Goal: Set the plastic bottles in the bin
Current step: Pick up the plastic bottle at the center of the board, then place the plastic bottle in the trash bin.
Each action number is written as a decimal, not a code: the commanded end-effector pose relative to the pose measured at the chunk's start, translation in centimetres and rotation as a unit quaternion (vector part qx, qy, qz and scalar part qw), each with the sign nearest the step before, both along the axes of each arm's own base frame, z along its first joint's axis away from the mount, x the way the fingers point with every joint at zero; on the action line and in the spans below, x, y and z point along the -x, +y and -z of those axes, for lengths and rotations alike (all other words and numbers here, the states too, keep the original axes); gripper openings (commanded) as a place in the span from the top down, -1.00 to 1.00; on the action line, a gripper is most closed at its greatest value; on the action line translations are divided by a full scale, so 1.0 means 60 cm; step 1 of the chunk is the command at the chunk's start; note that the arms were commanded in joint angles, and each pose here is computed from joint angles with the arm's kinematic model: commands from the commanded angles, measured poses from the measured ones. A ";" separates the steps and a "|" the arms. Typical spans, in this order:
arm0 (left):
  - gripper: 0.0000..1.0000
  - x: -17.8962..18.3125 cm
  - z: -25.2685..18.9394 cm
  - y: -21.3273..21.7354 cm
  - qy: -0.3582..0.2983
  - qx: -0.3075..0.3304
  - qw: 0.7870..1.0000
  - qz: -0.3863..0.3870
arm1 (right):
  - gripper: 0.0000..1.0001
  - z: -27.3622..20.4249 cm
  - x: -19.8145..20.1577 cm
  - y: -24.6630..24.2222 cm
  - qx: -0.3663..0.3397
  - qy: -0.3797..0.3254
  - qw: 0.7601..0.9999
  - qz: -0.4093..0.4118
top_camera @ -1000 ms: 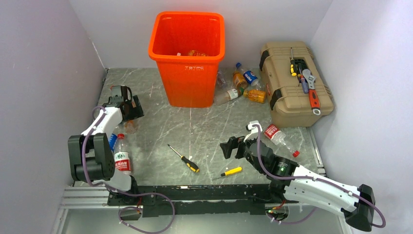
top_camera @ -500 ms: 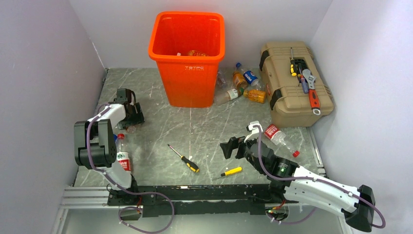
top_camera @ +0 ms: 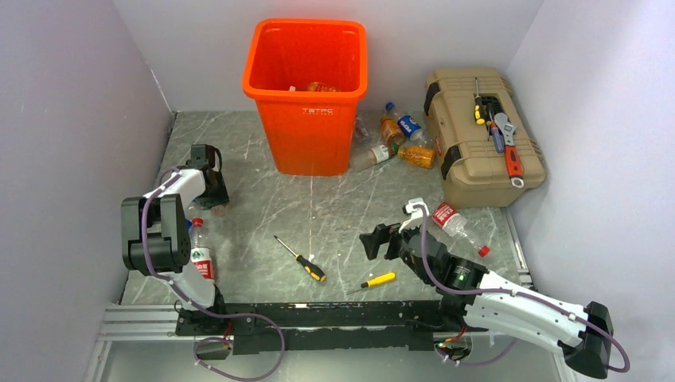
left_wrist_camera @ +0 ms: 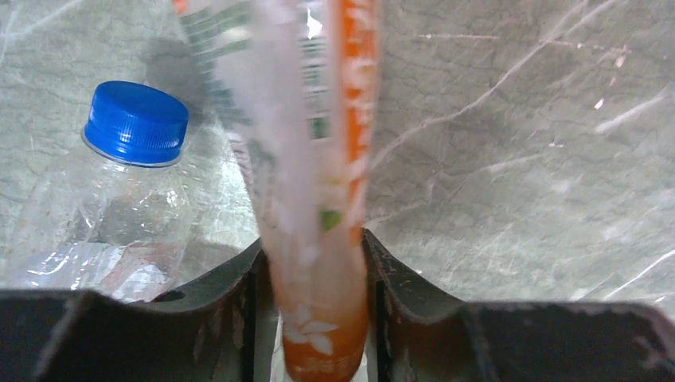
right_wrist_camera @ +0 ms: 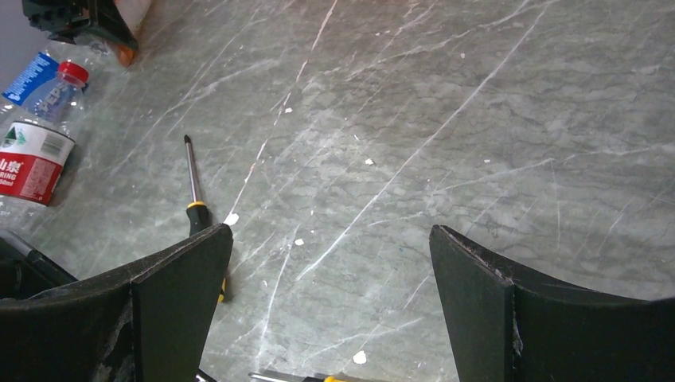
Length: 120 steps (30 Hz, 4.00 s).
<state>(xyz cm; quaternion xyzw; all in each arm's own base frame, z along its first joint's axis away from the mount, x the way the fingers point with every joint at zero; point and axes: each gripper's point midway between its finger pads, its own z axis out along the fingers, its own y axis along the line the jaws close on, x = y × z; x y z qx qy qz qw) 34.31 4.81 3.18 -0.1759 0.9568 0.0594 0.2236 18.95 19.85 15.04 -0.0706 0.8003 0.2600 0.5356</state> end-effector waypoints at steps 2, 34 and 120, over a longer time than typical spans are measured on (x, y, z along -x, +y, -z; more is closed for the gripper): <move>0.32 -0.023 -0.035 -0.001 -0.027 -0.006 1.000 0.005 | -0.99 -0.021 -0.002 0.004 -0.037 -0.007 0.999 0.009; 1.00 0.276 -0.628 -0.448 -0.499 0.271 0.529 0.631 | -0.99 -0.124 0.009 0.038 -0.030 -0.035 0.997 -0.060; -0.46 0.297 -0.477 -0.508 -0.464 0.237 0.530 0.669 | 1.00 -0.567 -0.022 0.113 -0.100 -0.238 0.959 -0.116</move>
